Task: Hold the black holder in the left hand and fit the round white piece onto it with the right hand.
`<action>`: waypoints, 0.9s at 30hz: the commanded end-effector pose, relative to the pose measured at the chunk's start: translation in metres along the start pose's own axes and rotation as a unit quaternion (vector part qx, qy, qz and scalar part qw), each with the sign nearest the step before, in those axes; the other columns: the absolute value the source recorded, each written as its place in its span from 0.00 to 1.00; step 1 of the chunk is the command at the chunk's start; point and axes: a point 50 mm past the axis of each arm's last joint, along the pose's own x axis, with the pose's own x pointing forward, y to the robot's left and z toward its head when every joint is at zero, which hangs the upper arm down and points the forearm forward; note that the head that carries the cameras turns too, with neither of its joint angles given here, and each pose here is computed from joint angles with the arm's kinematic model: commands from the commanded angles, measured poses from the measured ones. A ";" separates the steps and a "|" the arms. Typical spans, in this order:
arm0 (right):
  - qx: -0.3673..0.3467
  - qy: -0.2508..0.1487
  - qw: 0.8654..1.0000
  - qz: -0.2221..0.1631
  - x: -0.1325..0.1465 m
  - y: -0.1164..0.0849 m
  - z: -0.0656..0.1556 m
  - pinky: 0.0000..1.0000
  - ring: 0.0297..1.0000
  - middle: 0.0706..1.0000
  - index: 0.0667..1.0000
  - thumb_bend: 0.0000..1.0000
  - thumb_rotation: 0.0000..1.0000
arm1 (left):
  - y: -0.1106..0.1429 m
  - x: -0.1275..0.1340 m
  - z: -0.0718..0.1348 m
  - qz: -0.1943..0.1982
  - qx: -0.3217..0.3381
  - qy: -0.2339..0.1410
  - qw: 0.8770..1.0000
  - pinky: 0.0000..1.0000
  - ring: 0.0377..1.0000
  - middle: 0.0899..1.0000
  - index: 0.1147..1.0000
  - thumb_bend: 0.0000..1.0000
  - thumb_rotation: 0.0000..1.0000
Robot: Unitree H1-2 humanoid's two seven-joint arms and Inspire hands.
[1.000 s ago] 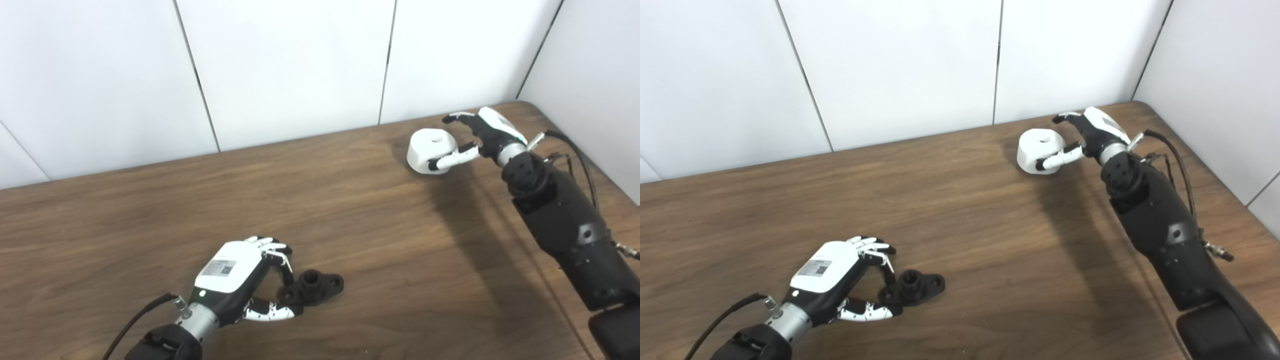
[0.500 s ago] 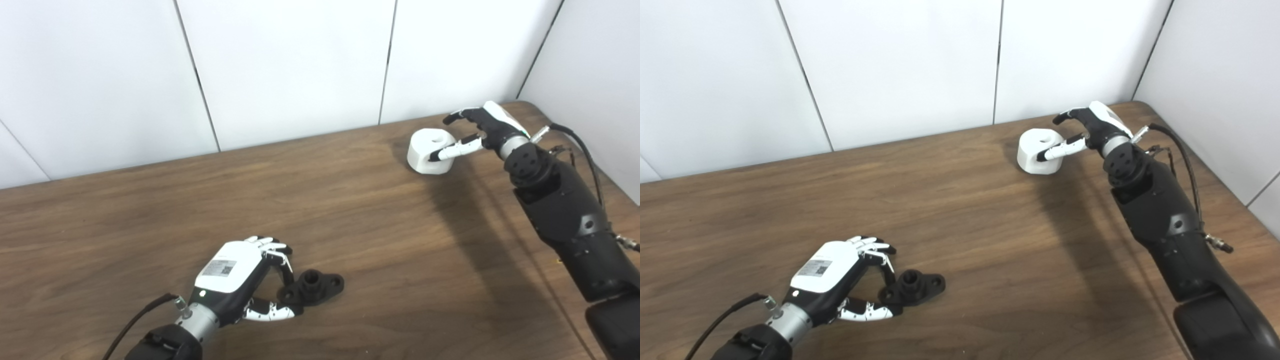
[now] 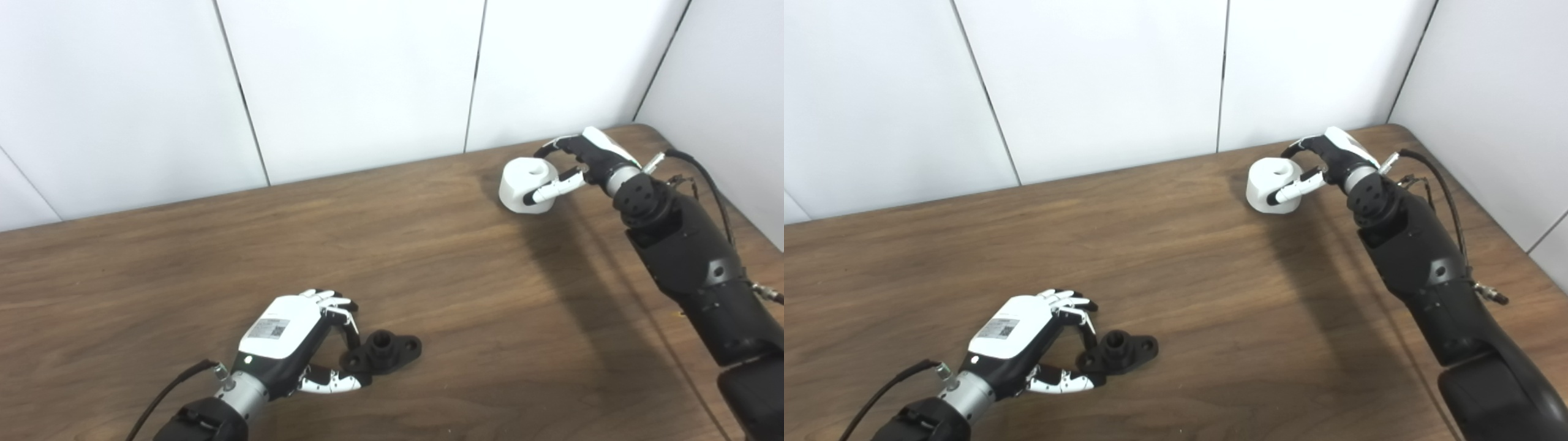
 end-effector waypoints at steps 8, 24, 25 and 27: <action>-0.015 -0.028 0.999 -0.032 0.003 -0.034 0.019 0.92 0.94 0.90 0.72 0.87 0.24 | -0.047 -0.019 -0.020 -0.114 -0.001 0.057 0.992 0.93 0.89 0.80 0.42 0.51 0.05; -0.014 -0.048 0.997 -0.060 0.001 -0.036 0.021 0.85 0.89 0.86 0.59 0.81 0.19 | -0.048 -0.018 -0.020 -0.111 -0.002 0.056 0.992 0.92 0.89 0.80 0.42 0.51 0.05; -0.015 -0.052 0.996 -0.065 0.001 -0.036 0.021 0.84 0.89 0.85 0.58 0.81 0.18 | -0.048 -0.018 -0.020 -0.110 -0.002 0.056 0.992 0.92 0.88 0.80 0.42 0.51 0.05; -0.013 -0.060 0.995 -0.077 0.001 -0.035 0.020 0.84 0.88 0.83 0.49 0.60 0.15 | -0.047 -0.018 -0.020 -0.111 -0.003 0.055 0.992 0.92 0.88 0.80 0.42 0.51 0.05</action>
